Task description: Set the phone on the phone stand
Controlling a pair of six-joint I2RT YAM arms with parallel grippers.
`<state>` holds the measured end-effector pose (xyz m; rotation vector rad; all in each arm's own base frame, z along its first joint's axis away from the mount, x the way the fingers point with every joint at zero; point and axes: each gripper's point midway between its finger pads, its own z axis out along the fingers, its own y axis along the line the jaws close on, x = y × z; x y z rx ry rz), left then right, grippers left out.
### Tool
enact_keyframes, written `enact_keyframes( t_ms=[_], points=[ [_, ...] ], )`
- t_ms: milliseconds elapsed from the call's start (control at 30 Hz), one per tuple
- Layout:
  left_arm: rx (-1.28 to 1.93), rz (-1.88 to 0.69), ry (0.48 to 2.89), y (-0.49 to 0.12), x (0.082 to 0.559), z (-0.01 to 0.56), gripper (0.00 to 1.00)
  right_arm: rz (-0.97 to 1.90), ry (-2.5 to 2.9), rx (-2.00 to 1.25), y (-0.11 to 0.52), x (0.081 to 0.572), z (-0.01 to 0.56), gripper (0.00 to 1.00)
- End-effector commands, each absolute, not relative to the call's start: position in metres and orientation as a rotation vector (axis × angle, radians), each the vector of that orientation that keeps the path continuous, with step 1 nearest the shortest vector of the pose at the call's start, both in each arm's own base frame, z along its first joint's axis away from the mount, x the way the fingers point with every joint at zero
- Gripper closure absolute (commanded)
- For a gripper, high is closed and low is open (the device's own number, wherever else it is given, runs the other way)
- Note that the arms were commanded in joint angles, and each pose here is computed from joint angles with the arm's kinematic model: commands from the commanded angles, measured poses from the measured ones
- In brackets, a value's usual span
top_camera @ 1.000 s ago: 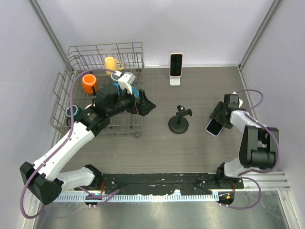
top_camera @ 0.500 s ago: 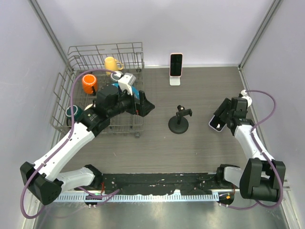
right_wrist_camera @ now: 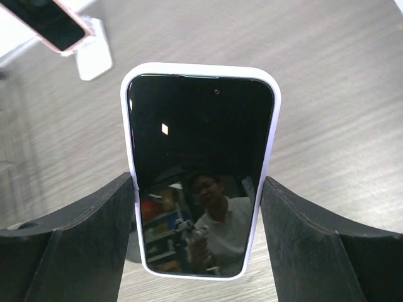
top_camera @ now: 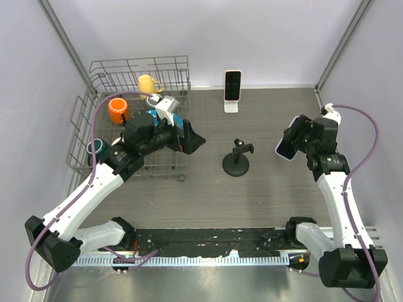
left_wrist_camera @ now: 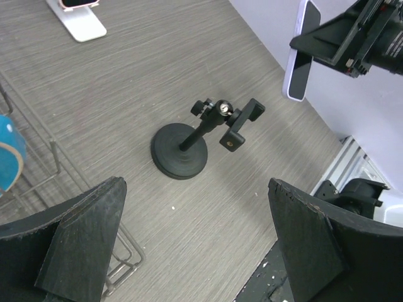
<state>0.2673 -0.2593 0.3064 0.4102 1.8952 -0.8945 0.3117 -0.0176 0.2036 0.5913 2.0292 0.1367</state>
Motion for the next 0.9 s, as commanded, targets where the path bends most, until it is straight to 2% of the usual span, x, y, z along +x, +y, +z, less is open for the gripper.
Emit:
enact_keyframes(
  t_ms=[0, 233, 600, 700, 733, 867],
  points=[
    [0.441, -1.027, 1.783, -0.272, 0.258, 0.335, 0.00, 0.250, 1.865, 0.440, 0.009, 0.312, 0.296, 0.99],
    [0.484, -1.270, 1.798, -0.330, 0.242, 0.341, 0.02, 0.447, 1.820, 0.338, 0.047, 0.293, 0.348, 0.99],
    [0.436, -1.277, 1.823, -0.428, 0.246, 0.337, 0.03, 0.743, 1.753, 0.303, 0.095, 0.277, 0.380, 0.99],
    [0.439, -1.283, 1.809, -0.444, 0.244, 0.340, 0.10, 0.781, 1.740, 0.310, 0.099, 0.272, 0.382, 0.99],
    [0.441, -1.279, 1.818, -0.450, 0.245, 0.333, 0.16, 0.789, 1.733, 0.313, 0.099, 0.270, 0.382, 0.99],
    [0.428, -1.274, 1.794, -0.466, 0.247, 0.330, 0.29, 0.809, 1.731, 0.333, 0.100, 0.268, 0.376, 0.99]
  ],
)
